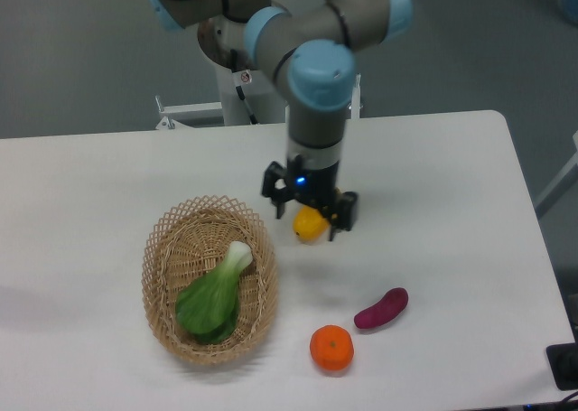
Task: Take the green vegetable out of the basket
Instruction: 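Move the open gripper over the wicker basket above the bok choy, then lower the gripper onto the bok choy stem and close it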
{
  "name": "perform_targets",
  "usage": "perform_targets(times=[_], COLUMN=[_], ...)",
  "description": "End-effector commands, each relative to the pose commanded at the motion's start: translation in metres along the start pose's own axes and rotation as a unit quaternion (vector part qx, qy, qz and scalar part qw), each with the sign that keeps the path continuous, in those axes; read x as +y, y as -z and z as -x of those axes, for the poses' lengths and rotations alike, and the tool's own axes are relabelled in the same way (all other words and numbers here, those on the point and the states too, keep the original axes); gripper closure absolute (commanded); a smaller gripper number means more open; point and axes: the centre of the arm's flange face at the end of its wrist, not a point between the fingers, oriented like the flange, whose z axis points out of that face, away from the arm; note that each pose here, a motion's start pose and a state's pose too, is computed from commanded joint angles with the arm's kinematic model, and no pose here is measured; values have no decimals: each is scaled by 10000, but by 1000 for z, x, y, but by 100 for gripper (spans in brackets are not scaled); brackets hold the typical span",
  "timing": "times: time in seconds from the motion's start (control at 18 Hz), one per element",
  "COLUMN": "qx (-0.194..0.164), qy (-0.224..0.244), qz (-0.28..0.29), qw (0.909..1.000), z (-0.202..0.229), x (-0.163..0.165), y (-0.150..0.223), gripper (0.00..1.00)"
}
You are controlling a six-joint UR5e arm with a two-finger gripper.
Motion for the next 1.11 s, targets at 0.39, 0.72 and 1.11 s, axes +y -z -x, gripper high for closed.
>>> perform_targets(times=[0.39,0.72,1.11], qx=[58,38,141], qy=[-90,-271,-275], qz=[108,336,439], qw=[9999,9991,9986], z=[-44,-60,-59], x=[-34,-42,-43], y=[-49,-70,-90], gripper=[0,0,0])
